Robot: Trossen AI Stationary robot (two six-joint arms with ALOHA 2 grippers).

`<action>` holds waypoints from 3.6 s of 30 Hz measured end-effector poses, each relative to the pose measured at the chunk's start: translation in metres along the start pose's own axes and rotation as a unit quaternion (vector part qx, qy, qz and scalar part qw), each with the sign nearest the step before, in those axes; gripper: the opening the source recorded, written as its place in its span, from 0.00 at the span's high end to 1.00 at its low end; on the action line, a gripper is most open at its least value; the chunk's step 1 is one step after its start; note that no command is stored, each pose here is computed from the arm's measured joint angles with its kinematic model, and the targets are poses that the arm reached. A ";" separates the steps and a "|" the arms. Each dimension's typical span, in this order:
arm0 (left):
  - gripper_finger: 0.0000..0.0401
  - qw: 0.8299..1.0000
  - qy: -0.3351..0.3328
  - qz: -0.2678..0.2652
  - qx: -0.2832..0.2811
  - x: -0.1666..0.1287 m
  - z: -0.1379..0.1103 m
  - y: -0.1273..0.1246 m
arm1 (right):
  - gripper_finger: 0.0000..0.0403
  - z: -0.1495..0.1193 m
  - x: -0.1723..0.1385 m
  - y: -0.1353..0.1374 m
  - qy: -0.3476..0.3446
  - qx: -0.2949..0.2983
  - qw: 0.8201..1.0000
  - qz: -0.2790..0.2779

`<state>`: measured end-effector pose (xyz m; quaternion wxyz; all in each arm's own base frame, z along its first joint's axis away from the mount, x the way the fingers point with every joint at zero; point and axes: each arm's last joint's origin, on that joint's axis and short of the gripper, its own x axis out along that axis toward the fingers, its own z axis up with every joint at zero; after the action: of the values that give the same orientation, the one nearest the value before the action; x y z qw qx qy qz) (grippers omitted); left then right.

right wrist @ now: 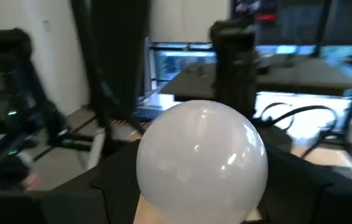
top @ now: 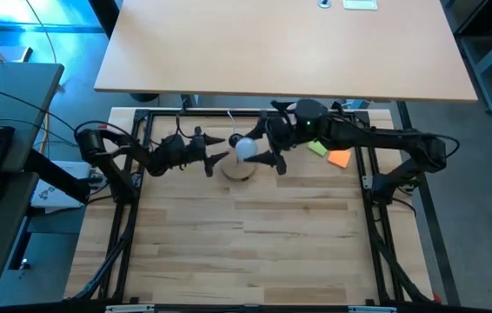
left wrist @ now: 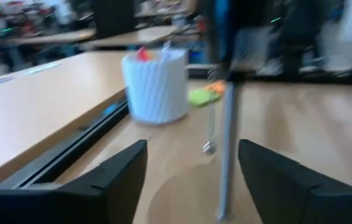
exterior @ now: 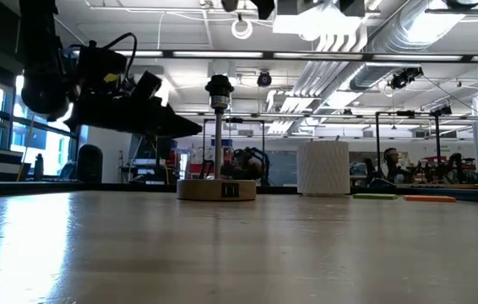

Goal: Screw lightbulb
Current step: Insert the light bulb into the lamp

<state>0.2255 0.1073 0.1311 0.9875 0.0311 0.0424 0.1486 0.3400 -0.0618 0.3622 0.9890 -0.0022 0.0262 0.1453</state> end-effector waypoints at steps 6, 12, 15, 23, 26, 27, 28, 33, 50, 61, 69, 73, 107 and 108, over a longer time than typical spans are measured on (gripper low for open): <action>0.27 0.998 -0.029 -0.048 0.015 0.014 0.013 0.003 | 0.35 0.016 0.001 0.002 -0.013 0.007 1.000 -0.016; 0.27 0.997 -0.048 -0.058 -0.003 0.028 0.026 -0.001 | 0.35 0.017 0.003 0.006 -0.012 0.012 0.999 -0.045; 0.27 0.997 -0.055 -0.059 -0.009 0.031 0.030 -0.002 | 0.35 0.013 0.005 0.009 0.008 0.014 0.998 -0.063; 0.35 0.996 -0.048 -0.073 0.004 0.044 0.039 -0.009 | 0.35 -0.013 0.020 -0.003 0.057 0.002 0.994 -0.092; 0.44 0.997 -0.036 -0.074 0.008 0.047 0.039 -0.009 | 0.35 -0.022 0.022 -0.019 0.064 0.001 0.992 -0.108; 0.47 0.997 -0.036 -0.074 0.007 0.047 0.039 -0.009 | 0.35 -0.025 0.022 -0.025 0.063 0.006 0.991 -0.120; 0.50 0.997 -0.035 -0.075 0.005 0.047 0.039 -0.009 | 0.35 -0.027 0.021 -0.031 0.064 0.010 0.989 -0.133; 0.65 0.996 -0.032 -0.084 -0.014 0.047 0.038 -0.010 | 0.35 -0.028 0.018 -0.045 0.050 0.014 0.984 -0.170; 0.65 0.994 -0.033 -0.095 -0.029 0.047 0.039 -0.015 | 0.35 -0.037 0.014 -0.053 0.069 0.073 0.979 -0.176; 0.65 0.995 -0.037 -0.094 -0.026 0.047 0.040 -0.018 | 0.35 -0.042 0.017 -0.052 0.084 0.087 0.977 -0.176; 0.65 0.995 -0.036 -0.092 -0.027 0.047 0.039 -0.017 | 0.35 -0.056 0.026 -0.057 0.096 0.097 0.977 -0.165; 0.65 0.995 -0.036 -0.088 -0.027 0.047 0.039 -0.017 | 0.35 -0.057 0.026 -0.057 0.098 0.097 0.976 -0.171; 0.65 0.998 -0.039 0.002 -0.044 0.048 0.042 -0.028 | 0.35 -0.059 0.047 -0.021 0.085 0.148 0.923 -0.345; 0.65 0.998 -0.039 0.002 -0.044 0.048 0.042 -0.028 | 0.35 -0.059 0.047 -0.021 0.088 0.141 0.925 -0.341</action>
<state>0.2831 0.0925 0.1669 0.9885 -0.0068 -0.0025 0.1509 0.3880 -0.0689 0.3004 0.9625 0.1160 0.1309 -0.2072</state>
